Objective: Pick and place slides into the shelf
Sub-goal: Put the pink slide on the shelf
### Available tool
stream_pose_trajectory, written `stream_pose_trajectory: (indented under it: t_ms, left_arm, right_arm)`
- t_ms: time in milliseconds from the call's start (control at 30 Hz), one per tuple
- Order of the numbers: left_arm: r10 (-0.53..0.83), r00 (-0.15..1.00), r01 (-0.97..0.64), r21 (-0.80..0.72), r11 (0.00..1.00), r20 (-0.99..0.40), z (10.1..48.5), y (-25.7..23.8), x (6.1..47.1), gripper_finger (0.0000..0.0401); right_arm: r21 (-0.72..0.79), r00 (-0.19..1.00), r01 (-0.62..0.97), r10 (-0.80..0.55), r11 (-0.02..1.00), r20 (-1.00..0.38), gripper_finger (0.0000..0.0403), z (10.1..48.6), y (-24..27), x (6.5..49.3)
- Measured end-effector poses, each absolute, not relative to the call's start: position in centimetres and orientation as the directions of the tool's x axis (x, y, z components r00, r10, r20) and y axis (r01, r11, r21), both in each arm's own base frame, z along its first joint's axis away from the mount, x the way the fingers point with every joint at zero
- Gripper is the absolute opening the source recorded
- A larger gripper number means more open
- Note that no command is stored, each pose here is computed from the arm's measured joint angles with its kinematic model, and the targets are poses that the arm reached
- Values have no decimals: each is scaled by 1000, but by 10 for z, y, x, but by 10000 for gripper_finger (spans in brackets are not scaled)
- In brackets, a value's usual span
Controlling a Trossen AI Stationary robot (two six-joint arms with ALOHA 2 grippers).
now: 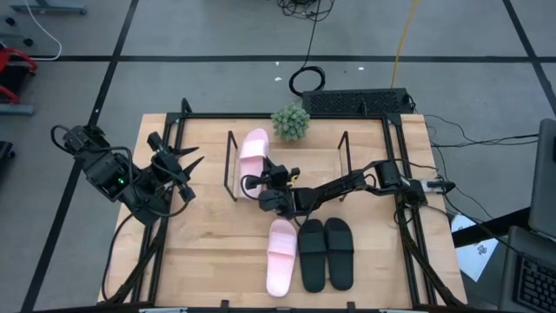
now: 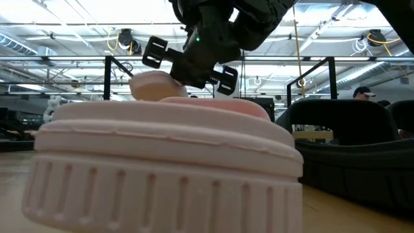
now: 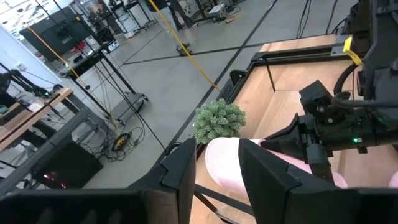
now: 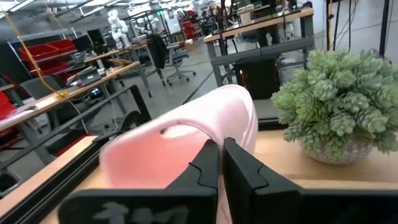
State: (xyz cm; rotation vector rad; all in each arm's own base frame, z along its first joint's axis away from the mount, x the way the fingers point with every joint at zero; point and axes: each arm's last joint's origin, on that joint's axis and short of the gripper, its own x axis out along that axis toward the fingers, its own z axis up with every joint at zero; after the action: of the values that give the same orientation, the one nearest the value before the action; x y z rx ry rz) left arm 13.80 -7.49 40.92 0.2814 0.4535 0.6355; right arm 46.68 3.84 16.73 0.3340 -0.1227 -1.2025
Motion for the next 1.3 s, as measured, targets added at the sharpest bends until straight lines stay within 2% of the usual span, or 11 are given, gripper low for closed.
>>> stream_pose_trajectory:
  t_ms: [200, 633, 867, 1300]
  left_arm:
    - [625, 712, -505, 386, 772, -319, 409, -75, 138, 124]
    - [625, 712, -506, 385, 772, -319, 409, -75, 138, 124]
    - [621, 713, -502, 382, 776, -325, 409, -75, 138, 124]
    - [597, 717, -476, 372, 797, -360, 408, -76, 138, 124]
  right_arm:
    - [351, 404, 871, -907, 343, -116, 0, 165, 27, 469]
    - [382, 416, 861, -897, 335, -151, 0, 160, 14, 470]
    - [389, 414, 862, -893, 324, -175, 0, 125, 6, 484]
    - [368, 416, 869, -890, 330, -184, 0, 131, 3, 498]
